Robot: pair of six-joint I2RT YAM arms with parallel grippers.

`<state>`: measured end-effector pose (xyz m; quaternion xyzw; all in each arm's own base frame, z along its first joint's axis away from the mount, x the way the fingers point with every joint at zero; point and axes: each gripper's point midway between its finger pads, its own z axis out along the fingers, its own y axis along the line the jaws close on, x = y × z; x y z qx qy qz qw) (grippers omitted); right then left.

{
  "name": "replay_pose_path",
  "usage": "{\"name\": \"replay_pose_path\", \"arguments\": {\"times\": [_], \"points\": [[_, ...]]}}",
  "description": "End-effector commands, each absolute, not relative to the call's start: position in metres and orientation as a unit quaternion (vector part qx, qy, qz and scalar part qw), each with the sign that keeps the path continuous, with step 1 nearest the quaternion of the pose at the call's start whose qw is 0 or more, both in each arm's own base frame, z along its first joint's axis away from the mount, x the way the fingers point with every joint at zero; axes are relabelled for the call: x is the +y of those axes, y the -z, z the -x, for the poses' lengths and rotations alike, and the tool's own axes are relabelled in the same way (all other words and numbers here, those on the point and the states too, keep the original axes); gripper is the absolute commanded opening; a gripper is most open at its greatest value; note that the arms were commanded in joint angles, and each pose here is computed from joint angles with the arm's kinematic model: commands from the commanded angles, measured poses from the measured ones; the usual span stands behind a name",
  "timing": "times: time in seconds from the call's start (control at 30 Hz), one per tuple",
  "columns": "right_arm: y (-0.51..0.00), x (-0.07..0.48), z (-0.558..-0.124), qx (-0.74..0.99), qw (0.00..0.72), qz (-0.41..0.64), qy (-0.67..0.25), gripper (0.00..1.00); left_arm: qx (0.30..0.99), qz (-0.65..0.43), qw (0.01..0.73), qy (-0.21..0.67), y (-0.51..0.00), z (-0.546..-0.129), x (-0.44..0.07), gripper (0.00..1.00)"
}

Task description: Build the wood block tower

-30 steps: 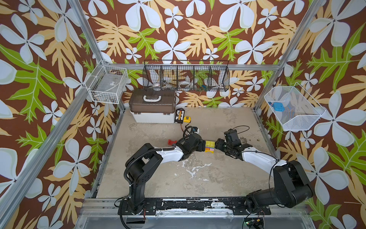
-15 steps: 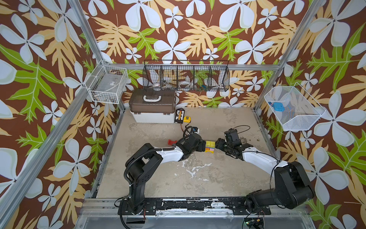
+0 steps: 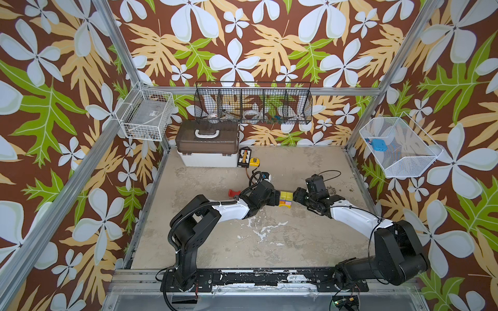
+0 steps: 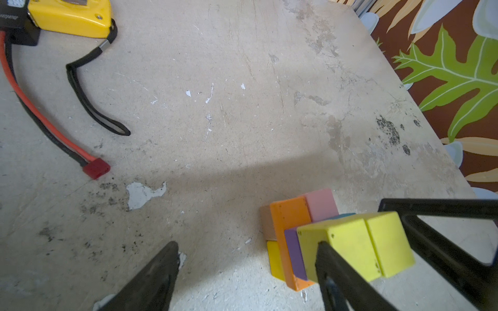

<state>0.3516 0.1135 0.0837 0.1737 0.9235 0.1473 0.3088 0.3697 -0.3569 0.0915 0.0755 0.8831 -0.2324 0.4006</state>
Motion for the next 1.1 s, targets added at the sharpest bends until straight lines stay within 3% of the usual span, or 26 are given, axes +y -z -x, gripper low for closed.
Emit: {"name": "replay_pose_path", "arguments": {"times": [0.0, 0.37, 0.7, 1.07], "points": [[-0.086, 0.108, -0.351, 0.922, 0.315, -0.179, -0.139, 0.68, 0.875, -0.072, 0.42, 0.231, -0.106, -0.374, -0.357, 0.81], [-0.092, 0.082, -0.348, 0.909, 0.324, -0.217, -0.146, 0.69, 0.873, -0.068, 0.438, 0.206, -0.116, -0.377, -0.344, 0.81], [-0.074, 0.084, -0.346, 0.913, 0.3, -0.225, -0.159, 0.69, 0.889, -0.056, 0.411, 0.194, -0.077, -0.382, -0.332, 0.81], [-0.054, 0.097, -0.344, 0.92, 0.268, -0.218, -0.185, 0.68, 0.891, -0.075, 0.379, 0.236, -0.058, -0.379, -0.355, 0.81]]}}
